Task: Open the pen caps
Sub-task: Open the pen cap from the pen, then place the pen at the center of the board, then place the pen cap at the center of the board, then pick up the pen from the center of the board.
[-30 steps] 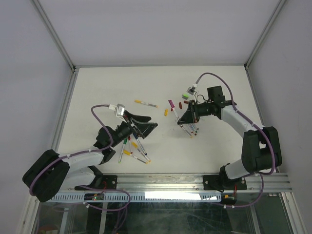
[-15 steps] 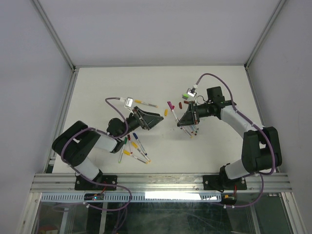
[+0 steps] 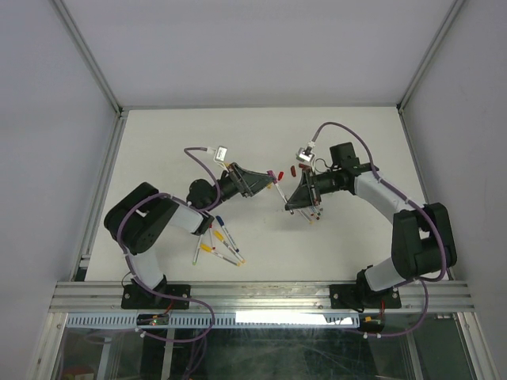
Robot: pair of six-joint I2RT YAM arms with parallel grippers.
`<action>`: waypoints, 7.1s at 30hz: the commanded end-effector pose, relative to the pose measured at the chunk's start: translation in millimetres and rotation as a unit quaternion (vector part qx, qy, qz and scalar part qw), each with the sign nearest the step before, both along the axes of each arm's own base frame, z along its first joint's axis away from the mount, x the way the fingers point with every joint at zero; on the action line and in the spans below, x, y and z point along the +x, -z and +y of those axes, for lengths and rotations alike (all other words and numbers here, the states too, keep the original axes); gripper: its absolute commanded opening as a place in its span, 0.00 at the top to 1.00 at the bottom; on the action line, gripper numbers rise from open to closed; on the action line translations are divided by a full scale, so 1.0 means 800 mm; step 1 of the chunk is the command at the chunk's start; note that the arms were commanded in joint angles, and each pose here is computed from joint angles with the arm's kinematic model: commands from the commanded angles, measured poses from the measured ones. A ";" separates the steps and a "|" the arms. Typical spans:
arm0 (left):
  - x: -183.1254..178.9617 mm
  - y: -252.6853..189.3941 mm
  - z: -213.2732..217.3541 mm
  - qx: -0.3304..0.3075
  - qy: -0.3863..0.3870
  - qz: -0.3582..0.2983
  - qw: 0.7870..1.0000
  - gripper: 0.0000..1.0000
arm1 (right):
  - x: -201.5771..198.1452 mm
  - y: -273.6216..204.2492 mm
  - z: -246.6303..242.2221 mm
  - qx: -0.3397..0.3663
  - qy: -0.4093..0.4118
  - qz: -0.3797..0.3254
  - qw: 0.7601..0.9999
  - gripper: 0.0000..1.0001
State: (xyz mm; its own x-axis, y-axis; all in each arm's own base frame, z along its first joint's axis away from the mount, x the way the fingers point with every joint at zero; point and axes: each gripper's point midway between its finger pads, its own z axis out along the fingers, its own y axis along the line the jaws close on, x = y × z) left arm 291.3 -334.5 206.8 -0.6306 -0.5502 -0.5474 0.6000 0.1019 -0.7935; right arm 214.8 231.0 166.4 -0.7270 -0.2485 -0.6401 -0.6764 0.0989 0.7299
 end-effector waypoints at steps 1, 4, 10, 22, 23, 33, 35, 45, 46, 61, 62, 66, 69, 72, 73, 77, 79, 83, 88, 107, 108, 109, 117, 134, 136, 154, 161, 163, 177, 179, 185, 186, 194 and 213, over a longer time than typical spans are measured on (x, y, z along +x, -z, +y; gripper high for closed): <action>-0.018 -0.088 0.005 -0.100 0.009 -0.121 0.988 0.41 | -0.002 -0.002 0.007 0.000 -0.017 -0.018 1.000 1.00; -0.019 -0.091 0.004 -0.101 0.011 -0.124 0.987 0.52 | -0.002 0.000 0.007 -0.003 -0.017 -0.017 1.000 1.00; -0.026 -0.086 0.000 -0.092 0.028 -0.123 0.988 0.81 | -0.001 0.001 0.008 -0.008 -0.017 -0.017 1.000 1.00; -0.050 -0.067 -0.006 -0.071 -0.032 -0.099 0.992 1.00 | 0.006 -0.001 0.003 -0.029 0.003 -0.066 0.997 0.51; -0.052 -0.067 -0.006 -0.073 -0.047 -0.097 0.992 1.00 | 0.006 -0.002 0.004 -0.029 0.004 -0.073 0.997 0.50; -0.040 -0.069 0.007 -0.100 -0.101 -0.074 0.987 1.00 | -0.004 0.013 0.014 -0.060 -0.011 -0.110 0.992 0.51; -0.036 -0.069 0.011 -0.102 -0.113 -0.071 0.986 1.00 | -0.006 0.015 0.016 -0.064 -0.016 -0.113 0.991 0.53; -0.025 -0.084 0.032 -0.116 -0.151 -0.078 0.979 1.00 | -0.002 0.032 0.020 -0.102 -0.016 -0.112 0.988 1.00; -0.019 -0.085 0.038 -0.115 -0.160 -0.079 0.977 1.00 | -0.003 0.033 0.020 -0.103 -0.017 -0.111 0.988 1.00; 0.089 -0.131 0.193 -0.117 -0.371 -0.093 0.916 1.00 | 0.000 0.073 0.013 -0.172 -0.030 -0.087 0.981 1.00; 0.087 -0.129 0.196 -0.108 -0.373 -0.088 0.917 1.00 | 0.004 0.076 0.011 -0.185 -0.022 -0.093 0.978 1.00; 0.073 -0.099 0.193 -0.039 -0.358 -0.047 0.932 1.00 | 0.034 0.103 -0.021 -0.288 0.021 -0.121 0.950 1.00; 0.064 -0.058 0.188 0.031 -0.341 0.014 0.939 1.00 | 0.038 0.117 -0.030 -0.332 0.029 -0.119 0.935 1.00; 0.051 -0.028 0.199 0.072 -0.348 0.066 0.932 1.00 | 0.039 0.137 -0.036 -0.382 0.031 -0.120 0.916 1.00; 0.048 -0.016 0.201 0.084 -0.348 0.082 0.930 1.00 | 0.041 0.141 -0.037 -0.396 0.032 -0.120 0.910 1.00; 0.027 0.003 0.209 0.101 -0.341 0.113 0.928 1.00 | 0.045 0.150 -0.039 -0.423 0.041 -0.118 0.898 1.00; 0.018 0.014 0.209 0.098 -0.333 0.137 0.928 1.00 | 0.046 0.154 -0.039 -0.431 0.044 -0.123 0.893 1.00; 0.009 0.027 0.204 0.092 -0.316 0.161 0.931 1.00 | 0.052 0.158 -0.040 -0.444 0.053 -0.130 0.885 0.97; 0.006 0.039 0.197 0.091 -0.300 0.180 0.932 1.00 | 0.054 0.164 -0.039 -0.453 0.057 -0.133 0.880 0.93; 0.007 0.076 0.167 0.105 -0.251 0.233 0.934 1.00 | 0.073 0.170 -0.052 -0.487 0.084 -0.154 0.855 0.81; 0.007 0.077 0.165 0.107 -0.249 0.234 0.934 1.00 | 0.073 0.169 -0.051 -0.487 0.084 -0.155 0.856 0.80; 0.007 0.078 0.163 0.111 -0.248 0.233 0.934 1.00 | 0.073 0.169 -0.051 -0.487 0.083 -0.155 0.856 0.79; 0.013 0.086 0.141 0.144 -0.246 0.231 0.930 1.00 | 0.075 0.162 -0.050 -0.482 0.086 -0.161 0.857 0.75; 0.045 0.160 0.079 0.276 -0.232 0.266 0.894 1.00 | 0.072 0.112 -0.039 -0.407 0.087 -0.181 0.891 0.75; 0.051 0.168 0.077 0.292 -0.234 0.269 0.888 1.00 | 0.074 0.104 -0.040 -0.397 0.092 -0.186 0.894 0.75; 0.093 0.202 0.019 0.385 -0.173 0.269 0.866 0.91 | 0.088 0.090 -0.056 -0.387 0.121 -0.198 0.892 0.74; 0.095 0.204 0.012 0.385 -0.168 0.269 0.867 0.76 | 0.088 0.089 -0.058 -0.387 0.123 -0.201 0.892 0.74; 0.095 0.204 0.010 0.384 -0.164 0.270 0.868 0.74 | 0.089 0.089 -0.058 -0.387 0.124 -0.200 0.892 0.74; 0.096 0.146 0.013 0.348 -0.176 0.222 0.894 0.67 | 0.090 0.084 -0.060 -0.380 0.128 -0.201 0.894 0.74; 0.097 0.129 0.019 0.344 -0.183 0.199 0.899 0.63 | 0.089 0.082 -0.060 -0.378 0.128 -0.202 0.895 0.74; 0.101 0.078 0.044 0.316 -0.185 0.120 0.923 0.51 | 0.089 0.077 -0.060 -0.369 0.129 -0.205 0.897 0.74; 0.100 0.076 0.050 0.311 -0.186 0.115 0.925 0.48 | 0.089 0.075 -0.060 -0.368 0.130 -0.207 0.897 0.74; 0.116 0.068 0.097 0.298 -0.227 0.107 0.921 0.35 | 0.090 0.073 -0.061 -0.365 0.131 -0.209 0.898 0.74; 0.139 0.100 0.150 0.317 -0.321 0.209 0.868 0.01 | 0.088 0.070 -0.061 -0.360 0.130 -0.212 0.899 0.73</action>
State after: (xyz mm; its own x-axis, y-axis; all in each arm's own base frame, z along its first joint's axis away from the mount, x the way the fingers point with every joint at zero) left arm 384.5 -213.8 121.5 -0.5269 -0.4913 -0.6935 0.0051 0.8141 -0.5807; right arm 277.1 177.9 92.5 -0.6017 -0.5824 -0.5465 -0.7462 0.6540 0.1245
